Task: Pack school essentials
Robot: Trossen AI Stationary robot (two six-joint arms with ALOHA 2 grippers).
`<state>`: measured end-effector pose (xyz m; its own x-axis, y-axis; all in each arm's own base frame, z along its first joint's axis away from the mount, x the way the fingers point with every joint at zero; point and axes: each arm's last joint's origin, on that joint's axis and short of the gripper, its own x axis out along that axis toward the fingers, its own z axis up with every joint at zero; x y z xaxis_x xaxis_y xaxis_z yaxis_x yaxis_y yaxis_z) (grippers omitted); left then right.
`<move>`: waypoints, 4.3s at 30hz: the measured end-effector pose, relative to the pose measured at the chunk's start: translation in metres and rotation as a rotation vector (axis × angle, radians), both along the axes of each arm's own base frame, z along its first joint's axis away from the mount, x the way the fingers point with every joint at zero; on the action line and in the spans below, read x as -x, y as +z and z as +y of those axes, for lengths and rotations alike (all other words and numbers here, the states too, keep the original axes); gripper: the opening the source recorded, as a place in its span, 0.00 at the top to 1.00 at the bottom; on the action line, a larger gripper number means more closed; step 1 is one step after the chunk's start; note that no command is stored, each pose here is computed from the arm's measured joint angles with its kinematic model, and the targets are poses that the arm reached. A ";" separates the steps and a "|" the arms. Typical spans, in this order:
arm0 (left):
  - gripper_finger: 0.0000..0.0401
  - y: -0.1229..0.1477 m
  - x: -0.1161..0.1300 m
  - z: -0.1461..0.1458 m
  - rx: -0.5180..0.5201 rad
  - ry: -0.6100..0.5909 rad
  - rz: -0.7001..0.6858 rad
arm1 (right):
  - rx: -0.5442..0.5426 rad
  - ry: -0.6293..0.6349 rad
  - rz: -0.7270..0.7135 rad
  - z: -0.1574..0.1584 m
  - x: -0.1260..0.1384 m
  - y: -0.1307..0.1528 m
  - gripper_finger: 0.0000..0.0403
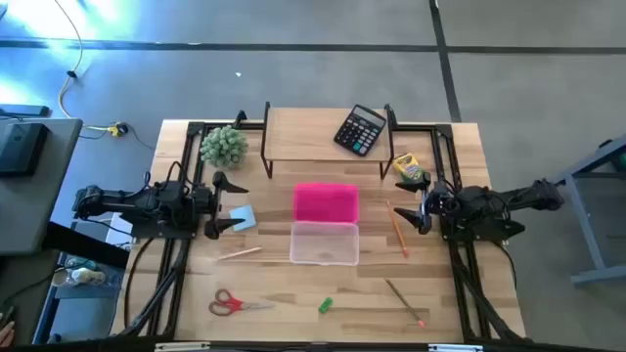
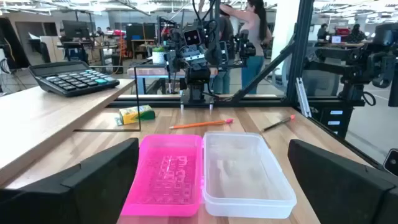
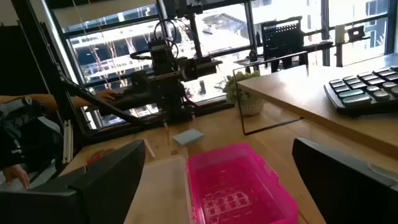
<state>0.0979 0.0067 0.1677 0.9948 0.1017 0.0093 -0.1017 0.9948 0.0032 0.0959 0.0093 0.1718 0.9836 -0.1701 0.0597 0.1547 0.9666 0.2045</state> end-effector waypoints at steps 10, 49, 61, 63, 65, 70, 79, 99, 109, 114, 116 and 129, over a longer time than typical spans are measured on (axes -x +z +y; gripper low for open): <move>0.00 0.000 0.000 0.000 0.000 0.000 0.000 | 0.000 0.000 0.000 0.000 0.000 0.000 0.02; 0.00 0.000 0.000 0.000 0.000 0.000 0.000 | 0.000 0.000 0.000 0.000 0.000 0.000 0.02; 0.00 0.000 0.000 0.000 0.000 0.000 0.000 | 0.000 0.000 0.000 0.000 0.000 0.000 0.02; 0.00 0.000 0.000 0.000 0.000 0.000 0.000 | 0.000 0.000 0.000 0.000 0.000 0.000 0.02; 0.00 0.000 0.000 0.000 0.000 0.000 0.000 | 0.000 0.000 0.000 0.000 0.000 0.000 0.02; 0.00 0.000 0.000 0.000 0.000 0.000 -0.003 | 0.000 0.000 0.000 0.000 0.000 0.000 0.02; 0.00 0.000 0.000 0.000 0.029 0.000 -0.006 | 0.029 -0.007 0.000 0.000 0.000 0.001 0.02; 0.00 0.001 0.000 0.000 0.053 0.005 -0.014 | -0.012 -0.035 -0.057 -0.001 0.001 0.008 0.02; 0.00 0.001 0.000 0.000 0.131 0.008 -0.024 | -0.158 -0.109 -0.082 -0.004 0.004 0.014 0.02; 0.00 0.001 0.000 0.000 0.134 0.006 -0.024 | -0.268 -0.116 -0.035 -0.006 0.014 0.038 0.02; 0.00 0.001 0.000 0.000 0.133 0.006 -0.024 | -0.314 -0.129 0.008 -0.008 0.019 0.046 0.02; 0.00 0.001 0.000 0.000 0.132 0.013 -0.025 | -0.669 -0.245 0.356 -0.007 0.023 0.067 0.02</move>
<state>0.0979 0.0071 0.1688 0.9929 0.1168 0.0201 -0.1133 0.9849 -0.1306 0.0730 0.0023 0.2385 0.8544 -0.2729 -0.4422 0.5122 0.5859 0.6280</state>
